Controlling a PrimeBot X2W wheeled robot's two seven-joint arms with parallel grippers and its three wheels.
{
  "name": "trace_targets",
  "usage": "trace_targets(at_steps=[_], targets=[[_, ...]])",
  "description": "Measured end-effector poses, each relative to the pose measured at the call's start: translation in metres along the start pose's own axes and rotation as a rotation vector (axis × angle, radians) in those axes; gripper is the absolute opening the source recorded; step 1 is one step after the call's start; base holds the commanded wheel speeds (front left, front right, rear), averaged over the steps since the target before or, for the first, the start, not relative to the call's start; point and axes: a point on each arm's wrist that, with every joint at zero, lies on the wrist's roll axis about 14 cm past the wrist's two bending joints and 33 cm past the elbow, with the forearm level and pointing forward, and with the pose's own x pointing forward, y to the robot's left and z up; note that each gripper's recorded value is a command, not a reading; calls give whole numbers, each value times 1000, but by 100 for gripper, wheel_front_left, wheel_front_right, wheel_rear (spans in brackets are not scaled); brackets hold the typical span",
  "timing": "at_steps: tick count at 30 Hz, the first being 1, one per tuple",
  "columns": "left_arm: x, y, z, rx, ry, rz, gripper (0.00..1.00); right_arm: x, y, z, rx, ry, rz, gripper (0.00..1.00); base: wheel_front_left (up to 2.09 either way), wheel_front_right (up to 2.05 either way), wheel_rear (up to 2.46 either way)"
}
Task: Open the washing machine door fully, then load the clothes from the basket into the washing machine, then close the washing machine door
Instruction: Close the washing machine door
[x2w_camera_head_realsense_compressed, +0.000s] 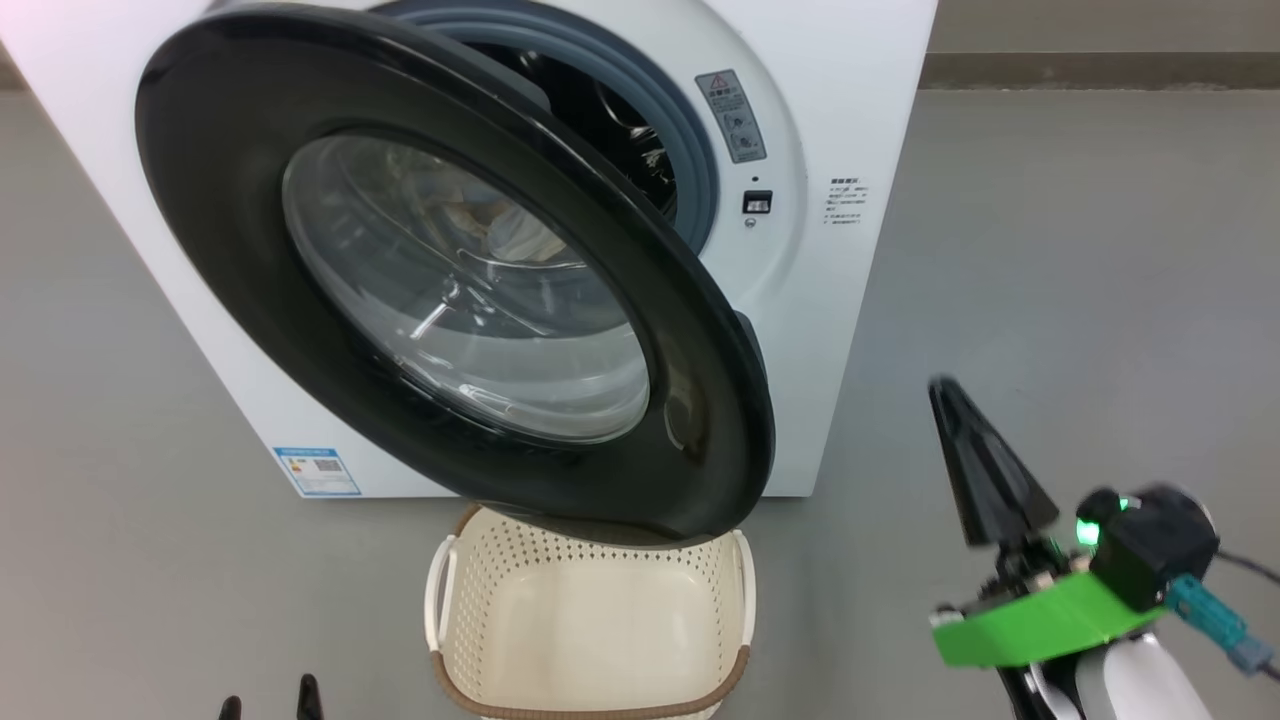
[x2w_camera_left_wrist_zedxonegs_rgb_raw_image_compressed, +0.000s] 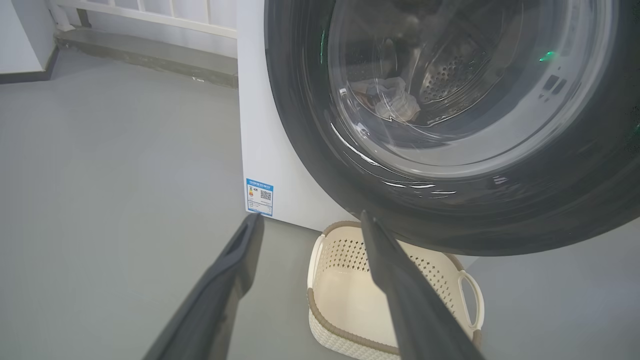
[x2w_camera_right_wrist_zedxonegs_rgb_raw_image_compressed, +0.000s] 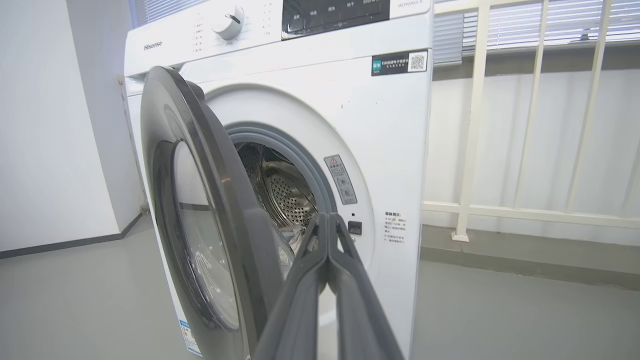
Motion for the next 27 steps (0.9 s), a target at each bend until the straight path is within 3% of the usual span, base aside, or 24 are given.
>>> trace_targets(at_steps=[8, 15, 27], targets=[[-3, 5, 0, -5, 1, 17, 100, 36, 66, 43, 65, -152, 213, 0, 0, 0, 0], [-7, 8, -1, -13, 0, 34, 100, 29, 128, 3, 154, -19, 396, 0, 0, 0, 0], [-5, 11, -5, -26, 19, 53, 100, 27, 104, -68, 158, 184, 324, 0, 0, 0, 0]])
